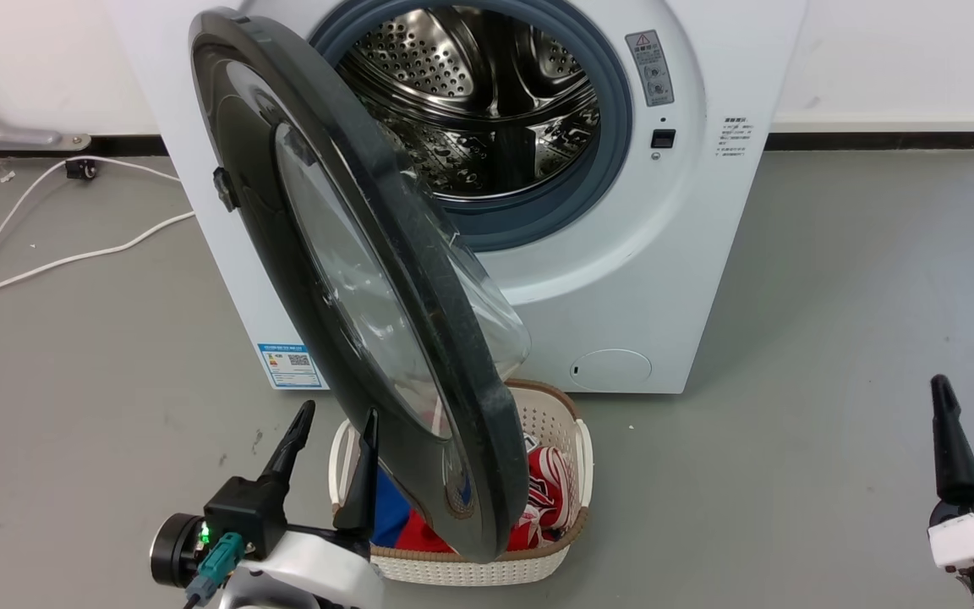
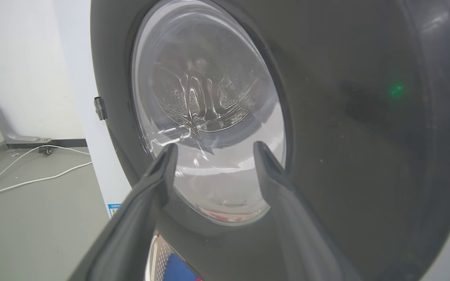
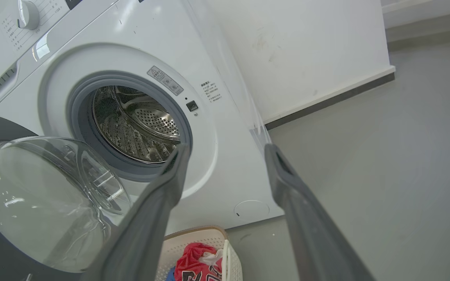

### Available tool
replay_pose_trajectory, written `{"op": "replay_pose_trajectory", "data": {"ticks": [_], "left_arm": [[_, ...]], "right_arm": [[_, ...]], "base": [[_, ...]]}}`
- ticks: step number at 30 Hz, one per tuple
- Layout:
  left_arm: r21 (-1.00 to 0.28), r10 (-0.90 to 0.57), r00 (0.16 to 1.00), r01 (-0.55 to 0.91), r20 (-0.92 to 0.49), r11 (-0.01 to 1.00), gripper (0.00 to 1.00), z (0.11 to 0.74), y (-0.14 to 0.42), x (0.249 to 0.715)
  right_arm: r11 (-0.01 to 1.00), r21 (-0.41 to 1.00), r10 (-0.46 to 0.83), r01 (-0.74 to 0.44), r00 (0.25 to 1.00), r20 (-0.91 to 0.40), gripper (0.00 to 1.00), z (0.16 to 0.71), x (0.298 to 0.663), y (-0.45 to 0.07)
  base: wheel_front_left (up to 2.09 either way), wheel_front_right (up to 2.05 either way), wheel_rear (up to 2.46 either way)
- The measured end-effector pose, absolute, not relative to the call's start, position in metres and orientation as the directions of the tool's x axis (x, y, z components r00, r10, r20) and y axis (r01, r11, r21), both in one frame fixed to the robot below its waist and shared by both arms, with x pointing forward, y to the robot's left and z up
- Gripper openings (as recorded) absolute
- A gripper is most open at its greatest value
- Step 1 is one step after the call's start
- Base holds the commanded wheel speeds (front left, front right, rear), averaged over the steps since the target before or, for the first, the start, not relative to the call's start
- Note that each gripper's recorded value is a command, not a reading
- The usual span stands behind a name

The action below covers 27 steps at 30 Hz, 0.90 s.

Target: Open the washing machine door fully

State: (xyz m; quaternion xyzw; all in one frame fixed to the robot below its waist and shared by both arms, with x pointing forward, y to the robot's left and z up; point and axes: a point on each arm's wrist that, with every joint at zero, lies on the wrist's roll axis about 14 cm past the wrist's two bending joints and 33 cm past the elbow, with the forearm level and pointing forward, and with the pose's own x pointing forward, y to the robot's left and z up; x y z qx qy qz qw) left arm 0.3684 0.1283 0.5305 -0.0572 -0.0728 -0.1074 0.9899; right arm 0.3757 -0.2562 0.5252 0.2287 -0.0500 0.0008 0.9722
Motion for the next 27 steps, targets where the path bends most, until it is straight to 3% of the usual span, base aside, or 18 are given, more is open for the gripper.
{"op": "replay_pose_trajectory", "data": {"ticks": [4,11,18,27], "left_arm": [[-0.094,-0.201,0.967,0.218,0.158,0.972,1.0,0.531,0.129,0.369],[-0.08,-0.199,0.968,0.213,0.155,0.974,1.0,0.531,0.131,0.371],[-0.079,-0.197,0.968,0.211,0.157,0.974,1.0,0.531,0.132,0.371],[-0.08,-0.202,0.969,0.215,0.145,0.973,1.0,0.527,0.13,0.371]], "right_arm": [[0.958,0.286,-0.068,0.016,0.983,0.172,1.0,0.54,0.369,-0.256],[0.998,0.057,-0.014,0.002,0.979,0.202,1.0,0.564,0.355,-0.22],[0.999,0.013,0.04,-0.041,0.994,0.105,1.0,0.541,0.341,-0.194],[0.999,0.03,0.043,-0.046,0.996,0.084,1.0,0.531,0.341,-0.191]], "base": [[0.0,0.0,0.0],[0.0,0.0,0.0],[0.0,0.0,0.0],[0.0,0.0,0.0]]}}
